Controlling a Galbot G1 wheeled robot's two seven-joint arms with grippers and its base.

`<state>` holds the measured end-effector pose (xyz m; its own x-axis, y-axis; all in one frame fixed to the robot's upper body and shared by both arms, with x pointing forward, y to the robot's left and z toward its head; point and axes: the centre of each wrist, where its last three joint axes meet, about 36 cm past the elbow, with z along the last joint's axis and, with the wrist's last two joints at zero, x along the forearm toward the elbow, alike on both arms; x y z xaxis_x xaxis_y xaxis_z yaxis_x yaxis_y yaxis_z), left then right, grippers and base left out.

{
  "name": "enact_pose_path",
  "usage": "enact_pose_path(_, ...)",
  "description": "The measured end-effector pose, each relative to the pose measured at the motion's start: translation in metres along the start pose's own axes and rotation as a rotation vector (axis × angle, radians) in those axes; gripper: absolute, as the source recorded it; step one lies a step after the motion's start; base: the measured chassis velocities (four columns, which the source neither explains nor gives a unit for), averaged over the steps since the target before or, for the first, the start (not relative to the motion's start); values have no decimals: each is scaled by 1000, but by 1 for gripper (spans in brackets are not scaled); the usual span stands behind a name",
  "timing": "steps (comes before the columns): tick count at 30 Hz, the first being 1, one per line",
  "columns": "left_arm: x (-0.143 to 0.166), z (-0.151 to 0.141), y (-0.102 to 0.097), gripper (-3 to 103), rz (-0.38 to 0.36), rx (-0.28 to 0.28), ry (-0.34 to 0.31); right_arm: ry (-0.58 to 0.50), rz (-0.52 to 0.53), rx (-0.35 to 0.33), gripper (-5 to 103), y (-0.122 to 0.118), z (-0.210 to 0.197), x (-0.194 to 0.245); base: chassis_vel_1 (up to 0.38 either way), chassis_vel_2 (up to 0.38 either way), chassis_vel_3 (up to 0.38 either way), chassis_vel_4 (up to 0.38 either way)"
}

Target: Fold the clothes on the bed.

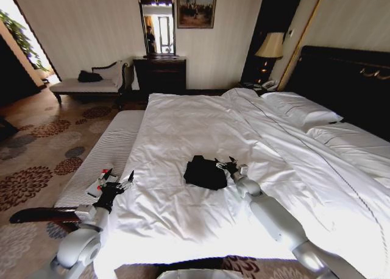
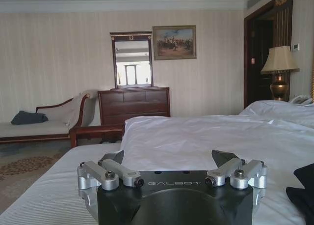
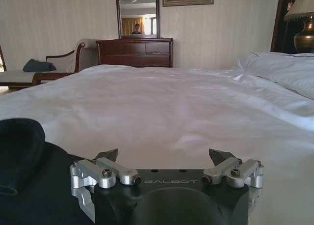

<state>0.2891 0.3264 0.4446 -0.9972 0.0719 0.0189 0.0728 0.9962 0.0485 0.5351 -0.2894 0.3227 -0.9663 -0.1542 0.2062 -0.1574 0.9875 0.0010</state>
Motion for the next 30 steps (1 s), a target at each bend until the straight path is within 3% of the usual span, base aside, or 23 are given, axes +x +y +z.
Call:
enact_pose_path(16, 2, -2, 5, 100, -11, -15, 3, -7, -65, 63, 100, 37, 7, -19, 0, 0, 0, 0)
enact_pose_path(30, 6, -3, 4, 100, -8, -16, 7, -25, -146, 69, 100, 77, -1, -24, 0, 0, 0, 0)
